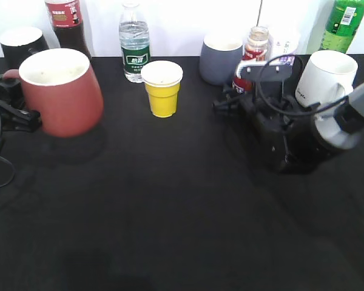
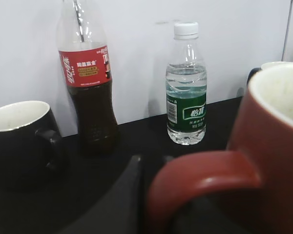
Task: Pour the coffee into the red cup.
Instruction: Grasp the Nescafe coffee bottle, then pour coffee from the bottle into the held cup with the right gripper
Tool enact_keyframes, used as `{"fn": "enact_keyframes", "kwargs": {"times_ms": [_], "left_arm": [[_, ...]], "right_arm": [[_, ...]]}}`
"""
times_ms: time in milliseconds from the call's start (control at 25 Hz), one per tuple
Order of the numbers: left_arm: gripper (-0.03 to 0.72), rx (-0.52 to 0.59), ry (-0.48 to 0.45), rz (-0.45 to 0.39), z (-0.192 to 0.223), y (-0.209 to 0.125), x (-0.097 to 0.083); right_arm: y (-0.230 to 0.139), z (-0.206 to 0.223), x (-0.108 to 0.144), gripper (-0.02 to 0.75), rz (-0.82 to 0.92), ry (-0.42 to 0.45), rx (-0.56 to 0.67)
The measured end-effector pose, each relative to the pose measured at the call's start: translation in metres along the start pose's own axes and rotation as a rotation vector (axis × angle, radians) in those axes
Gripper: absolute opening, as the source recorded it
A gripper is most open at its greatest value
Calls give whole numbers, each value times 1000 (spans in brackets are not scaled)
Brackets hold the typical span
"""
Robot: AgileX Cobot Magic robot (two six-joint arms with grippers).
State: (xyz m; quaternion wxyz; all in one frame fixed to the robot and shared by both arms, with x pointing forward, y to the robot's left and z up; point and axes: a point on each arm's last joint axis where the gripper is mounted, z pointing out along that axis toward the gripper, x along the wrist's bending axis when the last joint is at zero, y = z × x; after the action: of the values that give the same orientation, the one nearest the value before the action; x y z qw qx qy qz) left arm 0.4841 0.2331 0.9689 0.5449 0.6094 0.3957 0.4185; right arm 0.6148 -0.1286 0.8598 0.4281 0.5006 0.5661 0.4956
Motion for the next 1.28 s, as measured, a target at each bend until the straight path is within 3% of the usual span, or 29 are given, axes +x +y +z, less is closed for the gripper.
{"fn": "enact_keyframes", "kwargs": {"times_ms": [80, 200, 400, 560, 760, 1040, 1280], "left_arm": [[69, 0, 0, 0, 0, 0, 0], [69, -1, -1, 1, 0, 0, 0], [69, -1, -2, 1, 0, 0, 0], [69, -4, -5, 3, 0, 0, 0], [69, -9, -89, 55, 0, 1, -8], [69, -8, -179, 85, -1, 0, -17], [69, -2, -284, 78, -3, -1, -26]], "right_arm": [[3, 4, 2, 599, 5, 4, -14], [3, 5, 2, 530, 4, 7, -11], [3, 5, 2, 530, -45, 8, -7], [7, -15, -6, 530, -85, 8, 25], [37, -55, -15, 530, -100, 44, 10], [116, -98, -2, 529, -173, 261, -71], [138, -118, 58, 529, -332, 489, -141]]}}
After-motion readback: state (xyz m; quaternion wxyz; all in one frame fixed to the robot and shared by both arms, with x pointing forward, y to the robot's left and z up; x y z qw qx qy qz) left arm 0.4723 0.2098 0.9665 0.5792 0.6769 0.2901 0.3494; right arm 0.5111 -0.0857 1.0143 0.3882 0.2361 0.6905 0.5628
